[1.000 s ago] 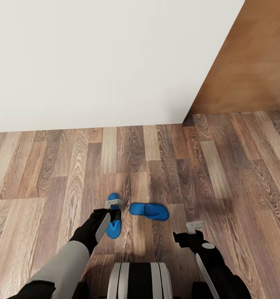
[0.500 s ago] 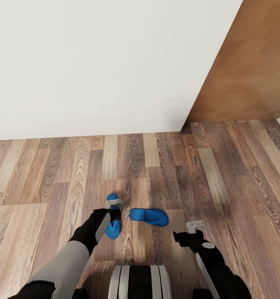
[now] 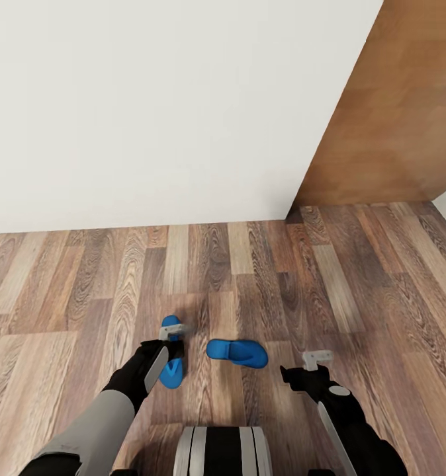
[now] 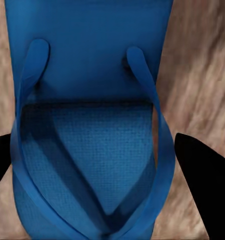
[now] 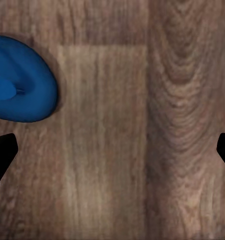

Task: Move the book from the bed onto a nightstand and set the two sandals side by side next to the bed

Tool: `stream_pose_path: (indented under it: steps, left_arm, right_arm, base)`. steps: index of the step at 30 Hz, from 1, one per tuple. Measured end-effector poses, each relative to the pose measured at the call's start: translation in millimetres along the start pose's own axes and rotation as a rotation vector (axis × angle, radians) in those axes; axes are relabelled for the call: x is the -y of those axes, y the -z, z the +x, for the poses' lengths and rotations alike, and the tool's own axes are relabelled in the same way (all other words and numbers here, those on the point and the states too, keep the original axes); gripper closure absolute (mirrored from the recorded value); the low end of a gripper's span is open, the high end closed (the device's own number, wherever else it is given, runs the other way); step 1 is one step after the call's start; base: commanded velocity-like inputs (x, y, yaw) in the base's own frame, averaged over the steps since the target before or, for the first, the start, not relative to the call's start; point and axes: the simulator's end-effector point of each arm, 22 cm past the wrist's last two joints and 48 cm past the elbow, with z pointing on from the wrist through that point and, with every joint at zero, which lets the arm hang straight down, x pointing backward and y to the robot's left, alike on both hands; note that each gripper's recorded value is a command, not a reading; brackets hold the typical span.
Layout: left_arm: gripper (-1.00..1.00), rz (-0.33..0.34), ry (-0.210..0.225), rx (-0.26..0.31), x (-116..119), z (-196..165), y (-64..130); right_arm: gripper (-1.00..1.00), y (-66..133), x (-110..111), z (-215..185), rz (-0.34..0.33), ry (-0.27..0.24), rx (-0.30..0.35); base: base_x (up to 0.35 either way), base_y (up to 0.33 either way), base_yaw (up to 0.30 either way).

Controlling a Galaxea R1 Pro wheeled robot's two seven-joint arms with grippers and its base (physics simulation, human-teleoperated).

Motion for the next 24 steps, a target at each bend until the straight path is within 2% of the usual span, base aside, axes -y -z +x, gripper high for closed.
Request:
stream_pose_path:
  steps: [4, 8, 24]
  left_arm:
    - [1.0, -0.015, 0.006, 0.016, -15.8, -3.3, 4.2]
    - [1.0, -0.034, 0.009, 0.042, -31.5, -14.0, 10.6]
    - [1.0, -0.022, 0.013, 0.138, -27.5, -55.1, 44.5]
  right_arm:
    - [-1.0, 8.1, 6.5, -17.8, 0.003, -0.03, 0.038]
    - [-1.0, 13.1, 3.4, -25.1, -0.009, -0.045, 0.054]
    - [-1.0, 34.1, 1.5, -52.2, -0.013, -0.042, 0.115]
  base:
    - [0.0, 0.0, 0.0]
    - [0.0, 0.0, 0.0]
    - [0.0, 0.0, 0.0]
